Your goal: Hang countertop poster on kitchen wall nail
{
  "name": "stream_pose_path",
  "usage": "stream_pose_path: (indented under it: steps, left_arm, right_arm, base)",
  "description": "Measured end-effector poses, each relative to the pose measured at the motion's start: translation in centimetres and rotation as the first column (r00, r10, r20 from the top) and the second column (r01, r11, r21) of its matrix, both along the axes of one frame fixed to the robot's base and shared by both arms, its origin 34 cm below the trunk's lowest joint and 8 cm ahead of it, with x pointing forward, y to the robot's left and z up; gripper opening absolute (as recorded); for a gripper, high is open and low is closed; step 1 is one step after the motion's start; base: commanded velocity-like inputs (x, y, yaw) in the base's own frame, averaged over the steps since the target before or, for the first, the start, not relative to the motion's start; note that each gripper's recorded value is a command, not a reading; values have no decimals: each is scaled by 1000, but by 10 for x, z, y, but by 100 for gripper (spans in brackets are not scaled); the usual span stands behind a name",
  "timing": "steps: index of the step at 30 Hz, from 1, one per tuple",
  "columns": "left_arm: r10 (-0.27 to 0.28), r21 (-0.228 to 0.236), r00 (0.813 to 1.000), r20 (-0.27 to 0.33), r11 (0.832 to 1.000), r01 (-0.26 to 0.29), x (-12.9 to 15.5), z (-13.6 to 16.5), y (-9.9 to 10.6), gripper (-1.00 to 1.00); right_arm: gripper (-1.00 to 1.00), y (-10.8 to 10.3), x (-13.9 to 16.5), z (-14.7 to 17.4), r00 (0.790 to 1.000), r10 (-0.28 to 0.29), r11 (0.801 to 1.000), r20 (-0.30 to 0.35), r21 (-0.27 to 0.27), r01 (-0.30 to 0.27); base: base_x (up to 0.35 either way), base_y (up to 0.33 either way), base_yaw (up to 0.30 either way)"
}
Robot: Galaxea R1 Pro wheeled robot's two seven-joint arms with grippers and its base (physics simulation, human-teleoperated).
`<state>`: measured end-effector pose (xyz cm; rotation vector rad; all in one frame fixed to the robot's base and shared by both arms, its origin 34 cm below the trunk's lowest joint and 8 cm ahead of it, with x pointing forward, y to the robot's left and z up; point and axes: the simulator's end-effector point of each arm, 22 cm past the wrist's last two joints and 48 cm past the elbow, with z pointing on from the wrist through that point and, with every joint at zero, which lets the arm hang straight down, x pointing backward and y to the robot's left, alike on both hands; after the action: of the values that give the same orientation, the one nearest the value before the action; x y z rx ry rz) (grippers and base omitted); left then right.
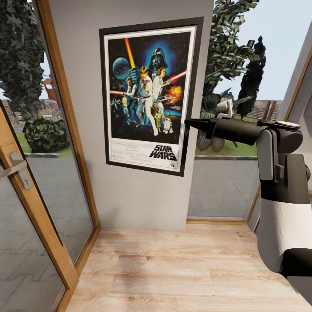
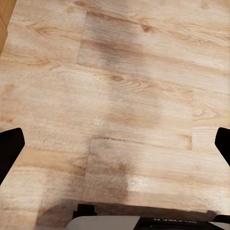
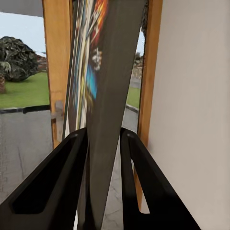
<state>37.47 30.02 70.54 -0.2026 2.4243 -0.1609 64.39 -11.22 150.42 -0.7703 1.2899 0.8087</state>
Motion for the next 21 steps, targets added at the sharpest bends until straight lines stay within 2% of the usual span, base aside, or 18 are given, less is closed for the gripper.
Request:
stream_pose_path:
  steps: [10, 21]
  left_arm:
    - [0, 0, 1000, 0, 1000, 0, 0, 0, 0, 100]
    - [1, 0, 1000, 1, 1000, -1, 0, 0, 0, 100]
  right_arm:
    - [-100, 0, 0, 0, 1000, 1, 1000, 1, 0, -1]
    - [-100, 1, -1, 0, 1000, 4, 1000, -2, 1, -4]
  base:
    - [145, 0, 0]
    - [63, 4, 0]
